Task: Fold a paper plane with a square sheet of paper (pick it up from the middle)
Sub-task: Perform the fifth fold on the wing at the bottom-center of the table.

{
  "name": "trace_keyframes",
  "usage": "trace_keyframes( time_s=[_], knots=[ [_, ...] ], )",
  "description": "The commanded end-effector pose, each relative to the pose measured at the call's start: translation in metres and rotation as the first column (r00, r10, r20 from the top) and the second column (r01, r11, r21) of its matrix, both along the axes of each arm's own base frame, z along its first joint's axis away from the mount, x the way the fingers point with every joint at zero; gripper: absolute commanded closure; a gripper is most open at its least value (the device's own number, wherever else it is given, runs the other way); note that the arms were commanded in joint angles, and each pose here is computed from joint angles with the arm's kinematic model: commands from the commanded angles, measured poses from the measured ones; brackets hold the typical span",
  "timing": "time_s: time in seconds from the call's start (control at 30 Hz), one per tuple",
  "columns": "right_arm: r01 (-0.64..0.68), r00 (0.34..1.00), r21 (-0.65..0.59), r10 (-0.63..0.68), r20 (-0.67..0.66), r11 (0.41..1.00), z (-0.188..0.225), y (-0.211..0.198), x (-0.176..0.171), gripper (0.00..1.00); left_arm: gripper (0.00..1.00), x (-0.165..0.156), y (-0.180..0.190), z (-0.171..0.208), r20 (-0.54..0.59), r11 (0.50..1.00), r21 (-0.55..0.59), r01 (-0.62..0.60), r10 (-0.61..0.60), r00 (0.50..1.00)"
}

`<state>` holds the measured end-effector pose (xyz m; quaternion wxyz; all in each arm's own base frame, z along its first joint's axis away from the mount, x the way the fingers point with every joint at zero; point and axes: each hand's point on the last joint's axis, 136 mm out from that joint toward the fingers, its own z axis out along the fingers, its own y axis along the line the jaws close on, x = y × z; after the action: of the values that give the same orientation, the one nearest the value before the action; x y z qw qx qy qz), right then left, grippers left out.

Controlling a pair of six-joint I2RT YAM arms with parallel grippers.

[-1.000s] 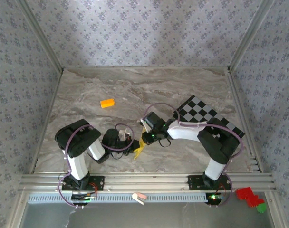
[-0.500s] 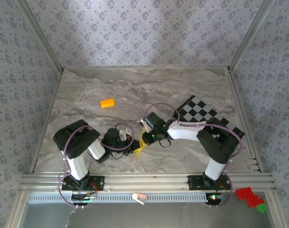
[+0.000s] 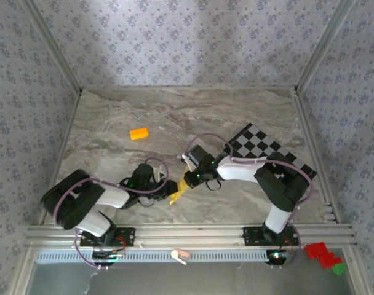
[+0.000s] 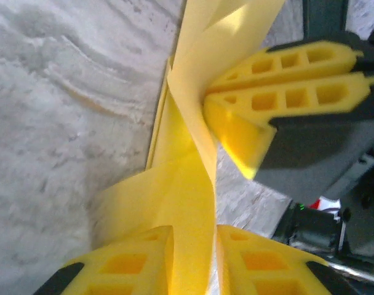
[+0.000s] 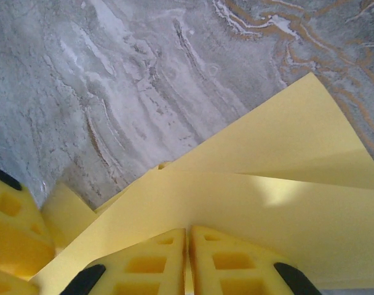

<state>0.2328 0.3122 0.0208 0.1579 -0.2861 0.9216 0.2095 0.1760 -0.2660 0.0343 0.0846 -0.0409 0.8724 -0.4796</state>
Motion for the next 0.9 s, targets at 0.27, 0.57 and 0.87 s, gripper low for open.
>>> trace_keyframes(
  time_s=[0.27,0.57,0.87],
  knots=[
    [0.001,0.996,-0.104,-0.01,-0.085,0.995,-0.033,-0.024,-0.015,0.88,0.77,-0.012,0.016,0.037,0.122,0.987,0.137,0.086,-0.103,0.987],
    [0.008,0.996,-0.101,-0.017,-0.092,0.995,-0.035,-0.023,-0.015,0.88,0.84,-0.02,-0.024,0.048,0.155,0.97,0.106,0.22,-0.235,0.96],
    [0.011,0.995,-0.099,-0.02,-0.097,0.995,-0.036,-0.023,-0.016,0.88,0.89,-0.008,-0.033,0.028,0.123,0.963,0.142,0.23,-0.248,0.961]
  ],
)
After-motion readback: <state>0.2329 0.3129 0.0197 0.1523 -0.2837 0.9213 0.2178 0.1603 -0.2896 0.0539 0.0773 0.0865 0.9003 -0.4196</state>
